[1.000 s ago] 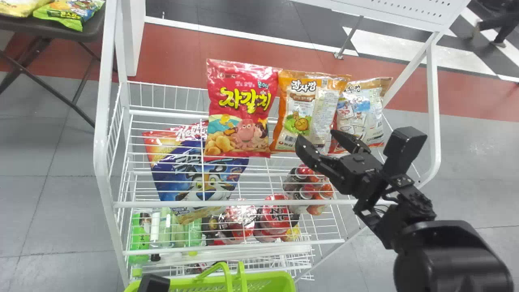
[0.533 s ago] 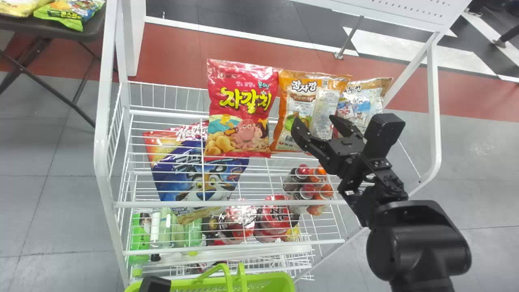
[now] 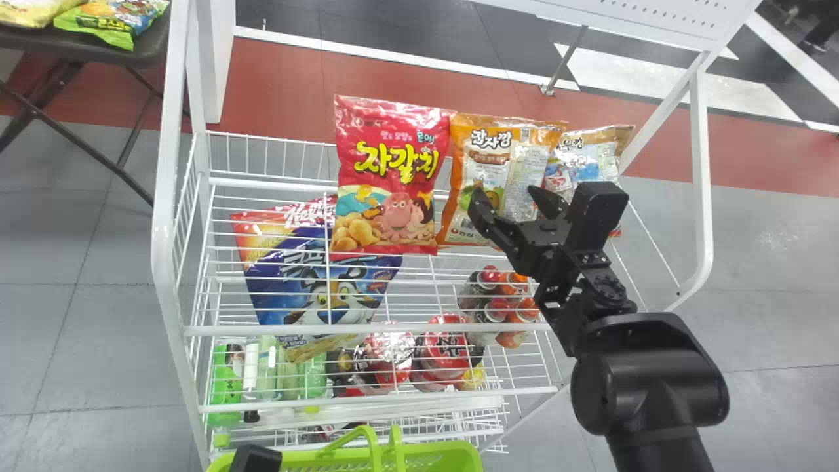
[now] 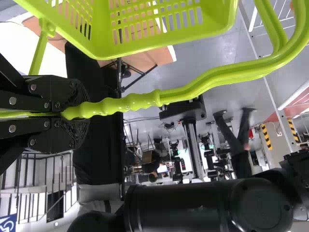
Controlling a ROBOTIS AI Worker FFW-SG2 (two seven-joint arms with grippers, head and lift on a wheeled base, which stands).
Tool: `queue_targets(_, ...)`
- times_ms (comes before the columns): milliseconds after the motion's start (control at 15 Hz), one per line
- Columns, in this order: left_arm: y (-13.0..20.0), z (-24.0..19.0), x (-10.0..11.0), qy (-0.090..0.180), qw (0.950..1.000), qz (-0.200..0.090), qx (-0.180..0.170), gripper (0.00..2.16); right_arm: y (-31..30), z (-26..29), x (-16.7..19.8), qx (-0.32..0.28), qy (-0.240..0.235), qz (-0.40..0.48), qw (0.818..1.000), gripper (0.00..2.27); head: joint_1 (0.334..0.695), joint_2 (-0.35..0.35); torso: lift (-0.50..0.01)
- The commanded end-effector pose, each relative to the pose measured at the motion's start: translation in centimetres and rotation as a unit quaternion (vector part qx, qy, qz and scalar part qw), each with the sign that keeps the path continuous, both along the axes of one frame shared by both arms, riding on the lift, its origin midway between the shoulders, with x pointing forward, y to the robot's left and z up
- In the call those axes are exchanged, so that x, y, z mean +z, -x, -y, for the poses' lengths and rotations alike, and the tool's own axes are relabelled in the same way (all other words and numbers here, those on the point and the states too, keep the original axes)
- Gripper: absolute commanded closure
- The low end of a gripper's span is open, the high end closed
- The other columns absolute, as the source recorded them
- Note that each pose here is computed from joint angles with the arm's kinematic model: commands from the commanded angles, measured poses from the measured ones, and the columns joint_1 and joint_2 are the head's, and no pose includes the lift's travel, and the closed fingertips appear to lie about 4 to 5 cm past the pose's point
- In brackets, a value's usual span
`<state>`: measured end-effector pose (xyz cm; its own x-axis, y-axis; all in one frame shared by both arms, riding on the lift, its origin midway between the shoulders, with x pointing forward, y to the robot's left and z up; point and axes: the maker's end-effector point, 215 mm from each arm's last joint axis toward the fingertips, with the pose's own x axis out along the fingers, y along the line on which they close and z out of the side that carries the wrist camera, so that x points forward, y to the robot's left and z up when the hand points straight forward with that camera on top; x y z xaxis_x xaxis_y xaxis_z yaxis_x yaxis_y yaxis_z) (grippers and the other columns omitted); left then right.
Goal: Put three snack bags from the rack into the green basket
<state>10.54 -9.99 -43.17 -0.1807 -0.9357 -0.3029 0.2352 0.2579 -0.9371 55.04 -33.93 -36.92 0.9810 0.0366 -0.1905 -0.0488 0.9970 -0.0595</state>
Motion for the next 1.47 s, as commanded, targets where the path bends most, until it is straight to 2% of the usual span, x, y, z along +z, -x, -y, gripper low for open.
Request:
queue_targets(0, 0.1, 0.2, 0.0, 0.0, 1.0, 0.0, -0.003, 1.41, -0.6, 0.0, 0.0, 0.006, 0.005, -0.004, 1.0, 0.38, 0.695, -0.35, 0.0)
queue_targets(67, 0.1, 0.3, 0.0, -0.001, 1.0, 0.001, -0.004, 1.41, -0.8, 0.1, -0.1, 0.006, 0.004, -0.007, 1.0, 0.65, 0.695, -0.35, 0.0)
queue_targets(133, 0.1, 0.3, 0.0, -0.001, 1.0, 0.001, -0.005, 1.41, -0.8, 0.2, -0.4, 0.005, 0.002, -0.012, 1.0, 1.4, 0.695, -0.35, 0.0)
queue_targets(200, 0.1, 0.3, -0.1, -0.002, 1.0, 0.001, -0.005, 1.41, -0.8, -0.1, -0.3, 0.006, 0.0, -0.009, 1.0, 2.04, 0.695, -0.35, 0.0)
queue_targets(267, 0.1, 0.3, -0.1, -0.002, 1.0, 0.001, -0.005, 1.41, -0.7, -0.1, 0.1, 0.005, 0.0, 0.001, 1.0, 2.25, 0.695, -0.35, 0.0)
queue_targets(600, 0.1, 0.3, 0.0, -0.003, 1.0, 0.001, -0.005, 1.41, 0.7, 1.1, 1.8, -0.019, 0.014, 0.038, 0.999, 2.25, 0.695, -0.35, 0.0)
queue_targets(1200, -0.2, 0.1, 0.0, -0.003, 1.0, 0.002, -0.003, 1.41, 4.4, -0.8, 6.3, 0.018, -0.001, 0.097, 0.995, 2.25, 0.695, -0.35, 0.0)
queue_targets(1400, -0.3, 0.0, 0.0, -0.002, 1.0, 0.003, 0.0, 1.41, 7.1, -1.9, 9.6, 0.053, -0.015, 0.108, 0.993, 2.25, 0.695, -0.35, 0.0)
